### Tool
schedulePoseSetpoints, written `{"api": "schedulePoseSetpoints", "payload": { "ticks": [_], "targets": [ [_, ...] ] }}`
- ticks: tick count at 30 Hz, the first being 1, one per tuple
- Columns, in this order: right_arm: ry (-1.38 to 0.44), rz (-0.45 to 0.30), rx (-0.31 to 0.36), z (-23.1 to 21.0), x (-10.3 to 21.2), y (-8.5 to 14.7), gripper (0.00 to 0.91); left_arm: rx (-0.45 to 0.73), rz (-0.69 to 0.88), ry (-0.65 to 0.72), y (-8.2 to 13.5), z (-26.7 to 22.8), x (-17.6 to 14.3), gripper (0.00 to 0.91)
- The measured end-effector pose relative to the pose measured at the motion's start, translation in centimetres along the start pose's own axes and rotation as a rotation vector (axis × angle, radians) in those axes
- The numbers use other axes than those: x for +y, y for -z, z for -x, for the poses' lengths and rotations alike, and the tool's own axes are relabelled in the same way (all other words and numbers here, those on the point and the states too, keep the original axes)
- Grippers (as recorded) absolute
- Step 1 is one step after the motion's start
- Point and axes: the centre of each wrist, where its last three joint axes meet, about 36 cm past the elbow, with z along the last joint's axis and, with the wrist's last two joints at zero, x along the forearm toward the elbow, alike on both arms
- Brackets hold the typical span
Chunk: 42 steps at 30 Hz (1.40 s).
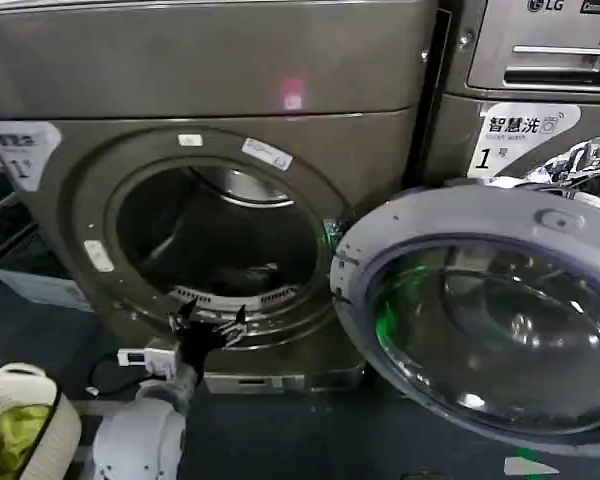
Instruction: Grasp the clothes from the dryer.
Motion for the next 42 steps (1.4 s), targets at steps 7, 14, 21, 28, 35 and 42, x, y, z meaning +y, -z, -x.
{"api": "schedulePoseSetpoints", "payload": {
  "ticks": [7,14,21,28,35,42],
  "targets": [
    [-0.001,0.000,0.003,0.1,0.0,-0.3,0.907,0.000,-0.003,0.004,0.0,0.3,-0.1,0.907],
    [-0.003,0.002,0.009,0.1,0.0,-0.6,0.907,0.005,-0.010,0.012,-0.2,0.3,-0.3,0.907],
    [-0.004,0.003,0.007,0.0,0.0,-0.6,0.907,0.008,-0.005,0.015,-0.2,0.3,-0.2,0.907],
    [-0.011,0.001,0.003,0.0,-0.1,-0.7,0.907,0.010,-0.003,0.016,-0.3,0.3,-0.2,0.907],
    [-0.015,0.001,0.002,0.0,-0.3,-0.7,0.907,0.011,0.011,0.025,-0.1,0.8,-0.1,0.907],
    [-0.001,0.010,0.004,0.0,0.1,-1.0,0.907,0.030,0.083,0.021,0.0,2.6,0.5,0.907]
  ]
}}
